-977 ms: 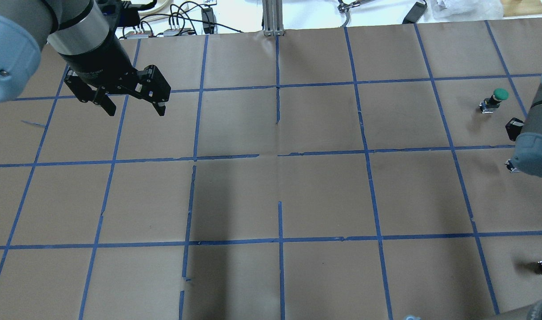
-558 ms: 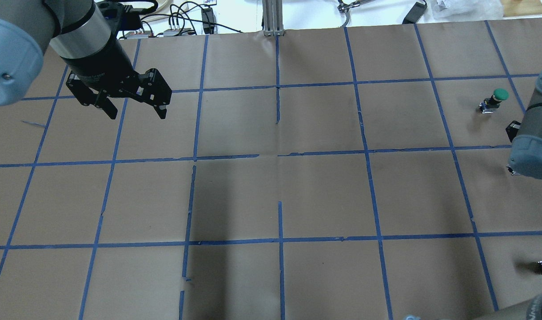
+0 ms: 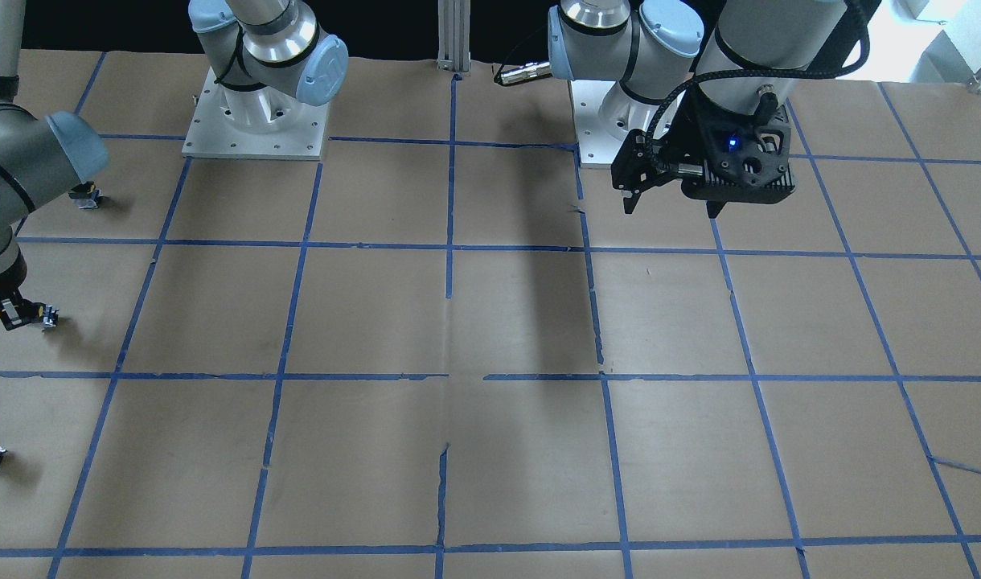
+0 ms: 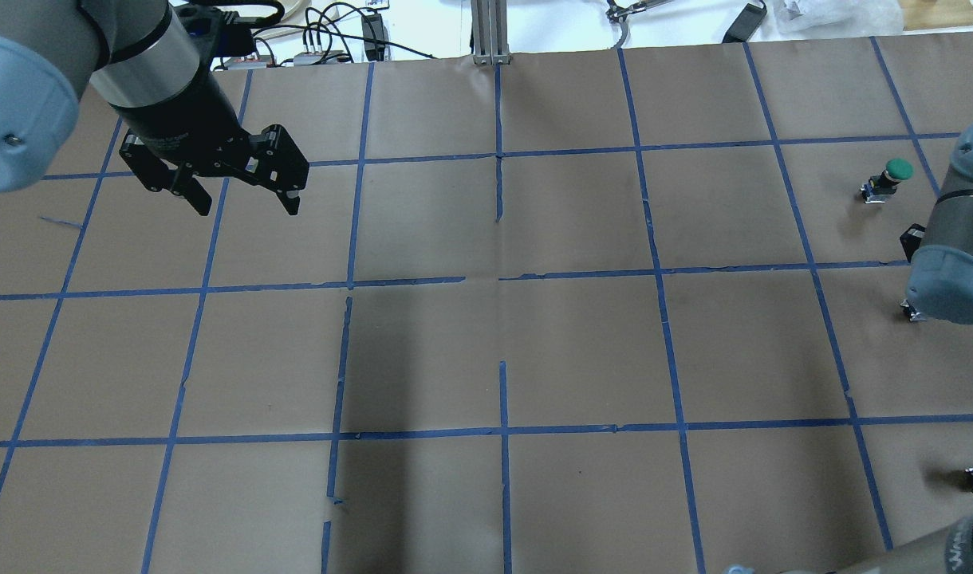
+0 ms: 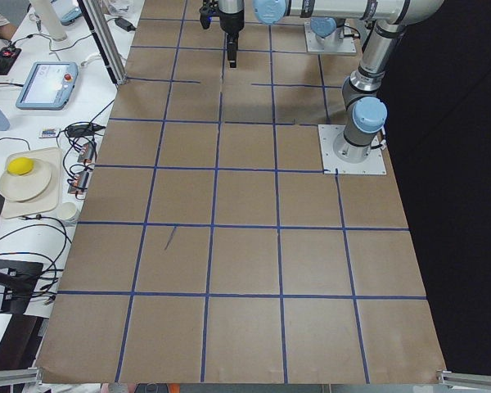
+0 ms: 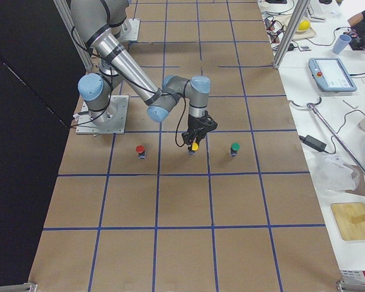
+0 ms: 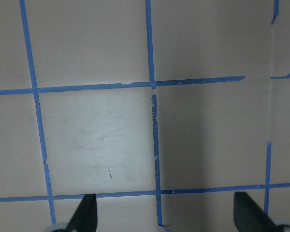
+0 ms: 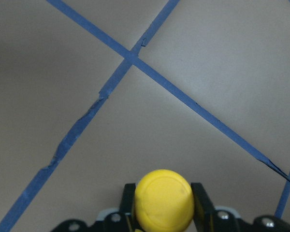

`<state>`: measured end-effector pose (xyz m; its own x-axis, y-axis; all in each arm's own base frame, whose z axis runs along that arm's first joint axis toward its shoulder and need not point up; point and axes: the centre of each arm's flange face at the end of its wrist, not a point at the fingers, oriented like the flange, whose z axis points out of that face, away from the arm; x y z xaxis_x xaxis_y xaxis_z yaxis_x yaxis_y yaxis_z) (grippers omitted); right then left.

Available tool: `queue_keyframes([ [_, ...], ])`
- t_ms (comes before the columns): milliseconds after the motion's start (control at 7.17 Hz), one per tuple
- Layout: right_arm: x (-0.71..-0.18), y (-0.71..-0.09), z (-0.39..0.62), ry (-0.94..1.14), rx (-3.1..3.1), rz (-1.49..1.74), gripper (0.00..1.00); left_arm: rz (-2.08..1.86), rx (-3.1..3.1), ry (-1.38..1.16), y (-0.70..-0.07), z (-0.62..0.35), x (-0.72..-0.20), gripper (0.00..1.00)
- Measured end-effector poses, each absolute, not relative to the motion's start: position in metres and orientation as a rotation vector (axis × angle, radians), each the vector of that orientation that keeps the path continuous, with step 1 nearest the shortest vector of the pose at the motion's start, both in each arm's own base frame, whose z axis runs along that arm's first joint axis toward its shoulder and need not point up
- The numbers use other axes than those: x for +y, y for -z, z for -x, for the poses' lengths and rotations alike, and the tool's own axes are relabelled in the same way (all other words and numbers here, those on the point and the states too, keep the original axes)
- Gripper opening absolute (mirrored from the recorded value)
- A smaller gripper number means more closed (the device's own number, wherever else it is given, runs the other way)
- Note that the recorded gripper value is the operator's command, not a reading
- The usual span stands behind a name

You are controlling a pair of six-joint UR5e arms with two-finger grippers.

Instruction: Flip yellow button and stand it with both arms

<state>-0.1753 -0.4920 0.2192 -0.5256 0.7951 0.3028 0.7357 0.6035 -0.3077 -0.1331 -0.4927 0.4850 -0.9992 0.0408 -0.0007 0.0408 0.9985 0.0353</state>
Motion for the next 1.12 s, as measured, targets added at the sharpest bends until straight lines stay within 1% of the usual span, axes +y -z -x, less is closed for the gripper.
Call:
queue_keyframes([
  [140,-0.492,-0.218,0.176,-0.191,-2.422,1.220,0.97,-0.064,3.139,-0.054,-0.485,0.133,-0.493,1.00],
  [279,-0.492,-0.219,0.176,-0.194,-2.425,1.213,1.00,-0.064,3.139,-0.055,-0.485,0.133,-0.492,1.00],
  [558,-0.493,-0.223,0.176,-0.202,-2.430,1.204,1.00,-0.064,3.139,-0.056,-0.484,0.133,-0.492,1.00],
  [837,-0.491,-0.241,0.172,-0.211,-2.450,1.177,1.00,-0.064,3.139,-0.056,-0.484,0.133,-0.492,1.00],
  [1116,-0.490,-0.272,0.158,-0.097,-2.600,1.082,1.00,-0.065,3.136,-0.049,-0.487,0.133,-0.492,1.00],
])
